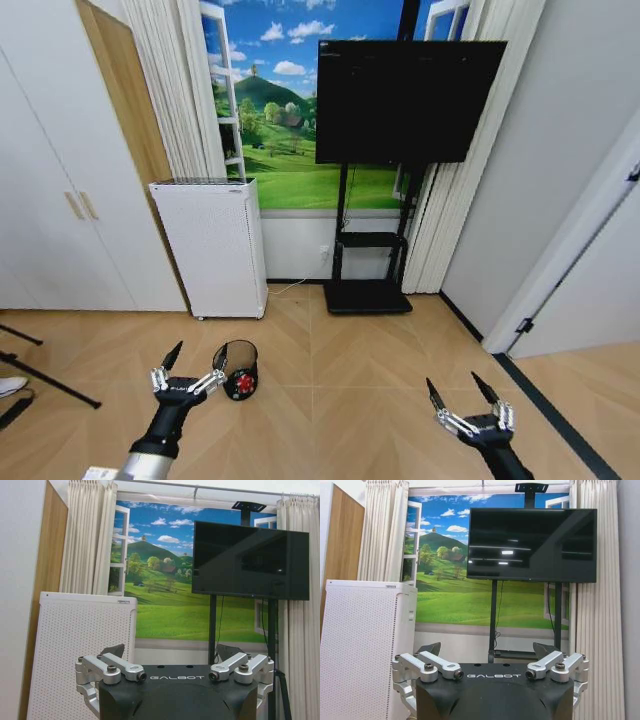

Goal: Pick up the trash bin and place the garbage on the floor into it.

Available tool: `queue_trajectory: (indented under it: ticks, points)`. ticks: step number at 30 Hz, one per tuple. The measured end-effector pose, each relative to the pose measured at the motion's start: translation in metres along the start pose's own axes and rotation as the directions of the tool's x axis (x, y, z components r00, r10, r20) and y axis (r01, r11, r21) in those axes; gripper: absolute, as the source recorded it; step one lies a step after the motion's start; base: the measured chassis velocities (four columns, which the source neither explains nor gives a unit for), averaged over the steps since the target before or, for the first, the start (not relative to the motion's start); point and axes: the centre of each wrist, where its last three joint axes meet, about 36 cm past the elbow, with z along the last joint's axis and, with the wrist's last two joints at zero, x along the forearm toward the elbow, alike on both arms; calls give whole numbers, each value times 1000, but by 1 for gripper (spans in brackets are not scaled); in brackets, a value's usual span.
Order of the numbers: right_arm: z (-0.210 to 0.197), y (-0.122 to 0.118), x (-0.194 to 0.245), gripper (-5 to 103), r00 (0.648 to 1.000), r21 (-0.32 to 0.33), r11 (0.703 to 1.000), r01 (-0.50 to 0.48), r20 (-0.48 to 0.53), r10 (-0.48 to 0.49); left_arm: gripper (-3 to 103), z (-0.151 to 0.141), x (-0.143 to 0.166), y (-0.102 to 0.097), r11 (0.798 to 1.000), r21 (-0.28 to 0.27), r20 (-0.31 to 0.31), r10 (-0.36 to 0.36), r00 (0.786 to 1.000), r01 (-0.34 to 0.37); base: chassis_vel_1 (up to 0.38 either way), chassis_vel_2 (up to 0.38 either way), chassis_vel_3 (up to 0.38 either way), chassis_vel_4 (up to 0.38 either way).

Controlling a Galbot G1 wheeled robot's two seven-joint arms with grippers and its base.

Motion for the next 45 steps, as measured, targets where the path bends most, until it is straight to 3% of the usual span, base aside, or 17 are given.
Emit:
queue_trajectory:
  ticks: [18, 45]
  points:
    - [0, 0, 0, 100, 1000, 0, 1000, 0, 0, 0, 100, 0, 0, 0, 1000, 0, 0, 0, 1000, 0, 279, -267, -303, 285]
    - [0, 0, 0, 100, 1000, 0, 1000, 0, 0, 0, 100, 0, 0, 0, 1000, 0, 0, 0, 1000, 0, -12, 1, 11, 2]
